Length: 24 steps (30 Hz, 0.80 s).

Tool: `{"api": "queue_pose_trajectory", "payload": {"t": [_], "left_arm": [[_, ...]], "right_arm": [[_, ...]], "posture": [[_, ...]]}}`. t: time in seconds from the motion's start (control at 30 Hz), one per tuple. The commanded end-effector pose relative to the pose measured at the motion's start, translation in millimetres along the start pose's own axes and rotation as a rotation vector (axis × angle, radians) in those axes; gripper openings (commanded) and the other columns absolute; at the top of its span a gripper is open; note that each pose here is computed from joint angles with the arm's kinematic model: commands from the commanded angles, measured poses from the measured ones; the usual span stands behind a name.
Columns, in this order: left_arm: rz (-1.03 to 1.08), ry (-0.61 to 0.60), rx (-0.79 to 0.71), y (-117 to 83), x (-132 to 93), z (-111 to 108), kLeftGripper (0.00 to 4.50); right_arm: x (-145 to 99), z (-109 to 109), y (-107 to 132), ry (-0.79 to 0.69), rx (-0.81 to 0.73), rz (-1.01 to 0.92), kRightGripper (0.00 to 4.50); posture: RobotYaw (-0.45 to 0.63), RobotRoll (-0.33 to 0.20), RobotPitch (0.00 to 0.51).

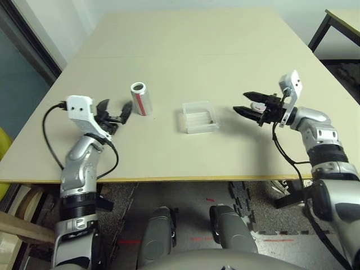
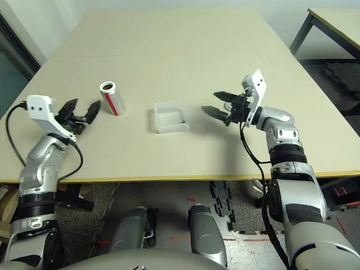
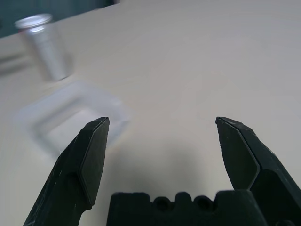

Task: Pour the medicine from the bottle into the box.

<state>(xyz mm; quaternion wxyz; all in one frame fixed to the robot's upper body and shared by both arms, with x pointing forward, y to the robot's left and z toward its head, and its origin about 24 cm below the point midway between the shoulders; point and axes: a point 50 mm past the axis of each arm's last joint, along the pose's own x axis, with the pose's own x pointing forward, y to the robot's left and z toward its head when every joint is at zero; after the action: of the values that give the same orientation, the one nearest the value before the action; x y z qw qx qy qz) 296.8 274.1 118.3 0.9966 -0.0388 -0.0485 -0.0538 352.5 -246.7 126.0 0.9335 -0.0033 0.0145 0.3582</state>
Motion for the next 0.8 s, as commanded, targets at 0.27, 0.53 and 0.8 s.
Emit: {"api": "queue_pose_trajectory", "payload": {"t": [0.27, 0.53, 0.8], "left_arm": [[0.108, -0.022, 0.038, 46.8, 15.3, 25.8, 4.48], [0.119, -0.013, 0.047, 59.1, 19.5, 25.5, 4.48], [0.120, -0.007, 0.041, 62.9, 25.1, 24.5, 4.48]], "right_arm": [[-34.2, 1.3, -32.4, -0.105, 0.013, -0.464, 4.50], [-59.0, -4.7, -43.8, -0.131, -0.002, -0.664, 4.50], [-77.1, -12.7, -49.3, -0.142, 0.006, -0.774, 4.50]], "posture": [[-0.17, 0.000, 0.098], [-0.18, 0.000, 0.099], [-0.19, 0.000, 0.099]]}}
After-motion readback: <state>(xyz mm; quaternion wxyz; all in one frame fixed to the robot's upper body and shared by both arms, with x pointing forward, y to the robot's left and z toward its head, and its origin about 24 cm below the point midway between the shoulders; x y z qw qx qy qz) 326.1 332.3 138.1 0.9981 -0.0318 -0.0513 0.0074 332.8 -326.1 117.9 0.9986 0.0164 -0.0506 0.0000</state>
